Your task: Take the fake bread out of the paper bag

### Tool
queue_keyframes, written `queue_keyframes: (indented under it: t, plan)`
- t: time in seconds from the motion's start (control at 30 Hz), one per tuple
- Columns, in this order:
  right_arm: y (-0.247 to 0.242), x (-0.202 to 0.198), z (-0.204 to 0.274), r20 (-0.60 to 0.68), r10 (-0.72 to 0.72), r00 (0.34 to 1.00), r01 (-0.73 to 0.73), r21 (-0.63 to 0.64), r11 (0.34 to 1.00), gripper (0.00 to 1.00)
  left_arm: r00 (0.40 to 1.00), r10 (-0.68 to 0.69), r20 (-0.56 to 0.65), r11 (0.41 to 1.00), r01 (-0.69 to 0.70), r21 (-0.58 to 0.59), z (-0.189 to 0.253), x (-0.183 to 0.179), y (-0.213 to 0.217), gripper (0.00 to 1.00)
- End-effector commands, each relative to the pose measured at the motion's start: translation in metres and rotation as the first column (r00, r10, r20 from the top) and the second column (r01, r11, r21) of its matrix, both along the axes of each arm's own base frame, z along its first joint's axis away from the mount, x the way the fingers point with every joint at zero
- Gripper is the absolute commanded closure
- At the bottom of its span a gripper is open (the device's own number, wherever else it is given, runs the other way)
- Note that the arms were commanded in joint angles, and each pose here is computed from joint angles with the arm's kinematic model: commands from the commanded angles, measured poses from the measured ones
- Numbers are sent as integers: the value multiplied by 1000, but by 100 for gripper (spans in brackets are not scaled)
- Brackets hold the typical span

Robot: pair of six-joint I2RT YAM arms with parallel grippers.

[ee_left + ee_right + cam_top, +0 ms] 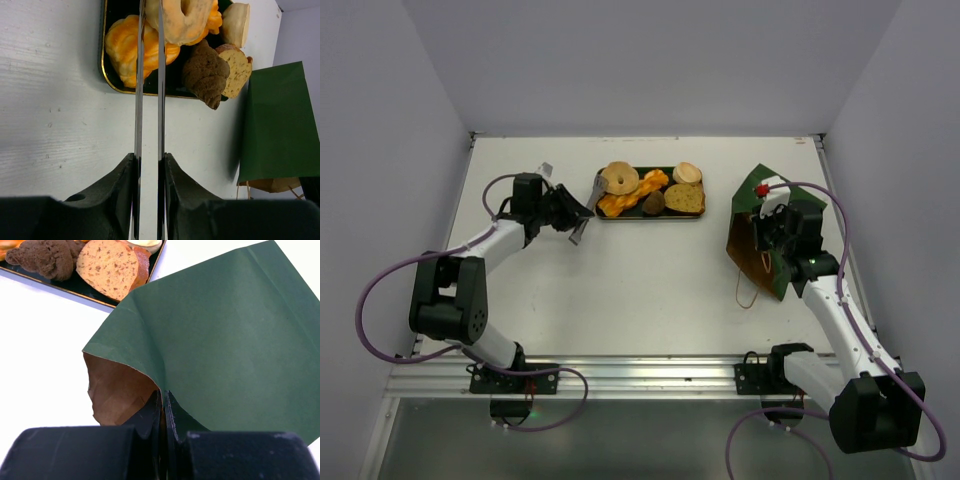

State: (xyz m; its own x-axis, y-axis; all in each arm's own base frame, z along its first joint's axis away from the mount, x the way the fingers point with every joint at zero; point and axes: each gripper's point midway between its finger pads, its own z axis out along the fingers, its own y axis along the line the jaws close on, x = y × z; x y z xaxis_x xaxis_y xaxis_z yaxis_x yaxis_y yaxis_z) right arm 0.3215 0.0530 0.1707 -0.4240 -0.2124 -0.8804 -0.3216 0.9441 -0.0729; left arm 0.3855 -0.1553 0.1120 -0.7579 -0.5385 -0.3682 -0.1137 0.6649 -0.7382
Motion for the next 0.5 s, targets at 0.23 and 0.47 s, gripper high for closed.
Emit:
queue_keyframes:
  t: [0.23, 0.47]
  plan:
    - [0, 5, 14, 66, 0, 998, -1, 8, 1000, 100, 996, -12, 93, 1000, 12, 5, 33, 10, 2, 60]
    - [0, 4, 13, 63, 2, 998, -2, 8, 1000, 100, 996, -2, 93, 1000, 1, 16, 38, 6, 6, 58]
